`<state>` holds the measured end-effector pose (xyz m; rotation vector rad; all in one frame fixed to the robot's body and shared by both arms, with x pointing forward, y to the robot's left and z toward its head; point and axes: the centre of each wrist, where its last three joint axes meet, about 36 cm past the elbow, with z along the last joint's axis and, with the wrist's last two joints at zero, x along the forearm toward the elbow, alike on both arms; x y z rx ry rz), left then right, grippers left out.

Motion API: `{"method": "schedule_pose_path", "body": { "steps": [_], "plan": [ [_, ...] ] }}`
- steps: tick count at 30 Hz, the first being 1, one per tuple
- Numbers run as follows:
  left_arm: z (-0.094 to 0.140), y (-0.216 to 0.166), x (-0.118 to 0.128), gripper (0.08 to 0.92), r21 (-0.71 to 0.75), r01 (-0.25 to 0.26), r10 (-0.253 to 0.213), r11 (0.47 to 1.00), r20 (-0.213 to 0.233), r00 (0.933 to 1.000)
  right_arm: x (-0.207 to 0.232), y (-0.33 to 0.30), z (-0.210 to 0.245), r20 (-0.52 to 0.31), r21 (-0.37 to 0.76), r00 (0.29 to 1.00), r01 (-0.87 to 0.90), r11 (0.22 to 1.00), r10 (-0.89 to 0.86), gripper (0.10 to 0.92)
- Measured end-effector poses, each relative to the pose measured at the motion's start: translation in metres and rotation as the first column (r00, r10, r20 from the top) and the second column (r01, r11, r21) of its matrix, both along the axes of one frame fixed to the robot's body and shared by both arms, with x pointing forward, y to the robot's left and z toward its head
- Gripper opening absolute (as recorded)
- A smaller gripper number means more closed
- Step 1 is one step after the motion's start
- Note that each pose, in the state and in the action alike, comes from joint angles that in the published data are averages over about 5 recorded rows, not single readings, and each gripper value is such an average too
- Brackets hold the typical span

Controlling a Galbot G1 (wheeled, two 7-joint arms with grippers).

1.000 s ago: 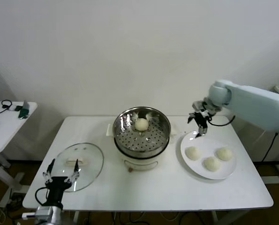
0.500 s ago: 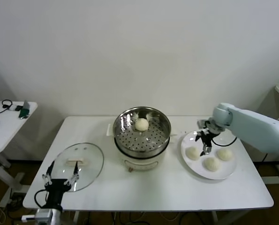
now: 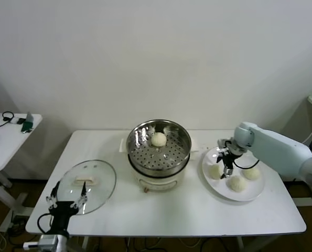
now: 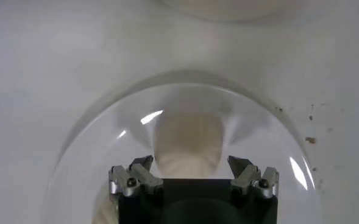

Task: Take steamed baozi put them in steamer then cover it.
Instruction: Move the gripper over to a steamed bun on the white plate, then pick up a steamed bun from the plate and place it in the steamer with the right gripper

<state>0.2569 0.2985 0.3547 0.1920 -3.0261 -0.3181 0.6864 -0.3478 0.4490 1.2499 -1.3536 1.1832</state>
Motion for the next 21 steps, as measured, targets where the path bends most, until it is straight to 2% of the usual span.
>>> {"method": "schedule_pose_path", "body": {
  "steps": [12, 21],
  "plan": [
    [-0.001, 0.001, 0.003, 0.823, -0.003, -0.009, 0.009, 1.0, -0.001, 1.0, 0.004, 0.0, -0.006, -0.012, 0.024, 1.0, 0.012, 1.0, -0.011, 0.739],
    [-0.002, 0.001, 0.002, 0.823, -0.004, -0.011, 0.011, 1.0, -0.002, 0.9999, 0.004, -0.007, 0.004, -0.006, 0.04, 1.0, 0.031, 0.999, -0.031, 0.722]
  ]
}}
